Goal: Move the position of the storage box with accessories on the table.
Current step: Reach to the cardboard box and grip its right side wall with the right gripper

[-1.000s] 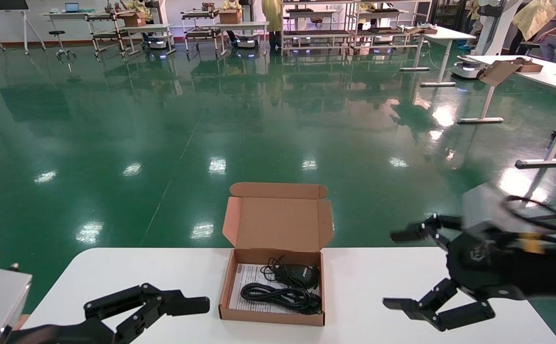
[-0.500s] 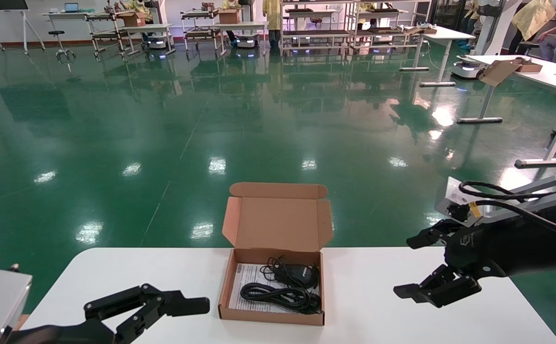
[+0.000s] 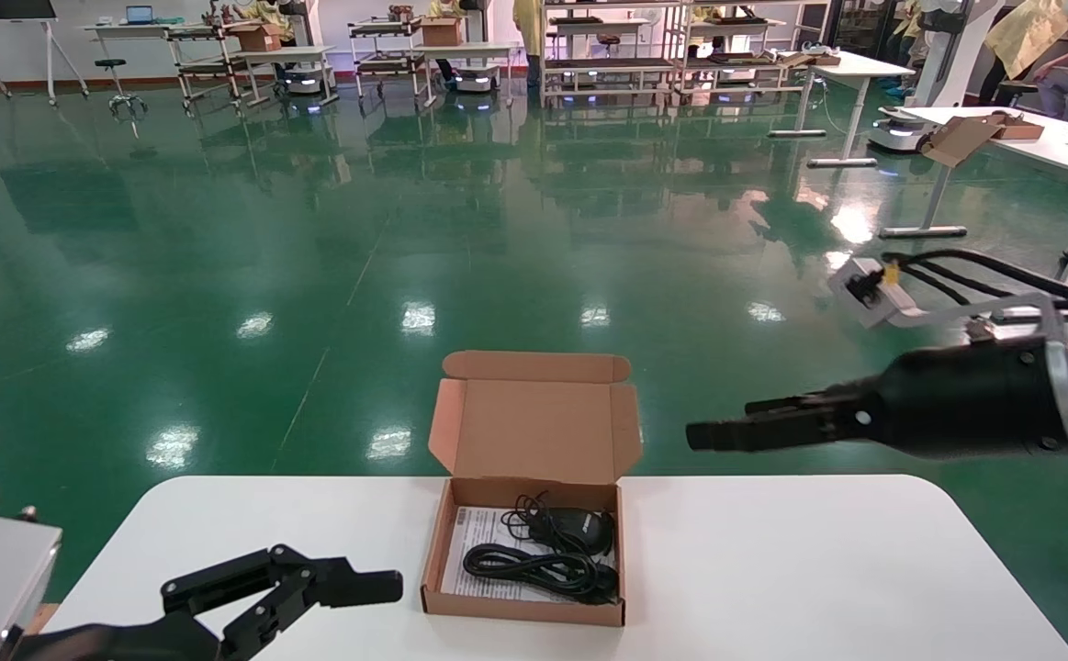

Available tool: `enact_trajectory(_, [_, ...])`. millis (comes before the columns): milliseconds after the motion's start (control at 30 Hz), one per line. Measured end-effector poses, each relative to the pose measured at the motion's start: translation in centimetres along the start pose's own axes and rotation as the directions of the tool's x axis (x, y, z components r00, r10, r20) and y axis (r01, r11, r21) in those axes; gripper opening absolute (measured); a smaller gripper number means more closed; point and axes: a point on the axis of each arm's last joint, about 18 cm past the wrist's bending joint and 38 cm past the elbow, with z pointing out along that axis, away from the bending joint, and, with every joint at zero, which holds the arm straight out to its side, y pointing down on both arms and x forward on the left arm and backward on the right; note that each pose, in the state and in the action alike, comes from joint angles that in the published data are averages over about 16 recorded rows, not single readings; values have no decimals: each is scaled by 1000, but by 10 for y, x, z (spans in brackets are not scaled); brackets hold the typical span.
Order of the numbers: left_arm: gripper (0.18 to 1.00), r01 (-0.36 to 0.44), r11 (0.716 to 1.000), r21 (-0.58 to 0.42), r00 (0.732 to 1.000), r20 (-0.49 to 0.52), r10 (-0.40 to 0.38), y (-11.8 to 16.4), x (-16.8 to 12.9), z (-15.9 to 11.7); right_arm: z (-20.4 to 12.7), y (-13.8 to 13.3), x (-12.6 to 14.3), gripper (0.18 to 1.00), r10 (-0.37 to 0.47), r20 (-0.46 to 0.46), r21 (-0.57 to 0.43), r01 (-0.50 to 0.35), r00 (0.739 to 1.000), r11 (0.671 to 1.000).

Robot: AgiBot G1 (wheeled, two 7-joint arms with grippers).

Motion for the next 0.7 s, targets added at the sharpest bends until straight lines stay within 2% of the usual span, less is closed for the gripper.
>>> enact_trajectory(300, [1000,0,1000,0,1000,0,0,0,0,0,44,2,5,1000,139,-97,-37,-143,985,989])
enact_trajectory(700, [1000,0,1000,0,1000,0,0,0,0,0,111,21,6,1000,222,-176,-43,-233,959,971])
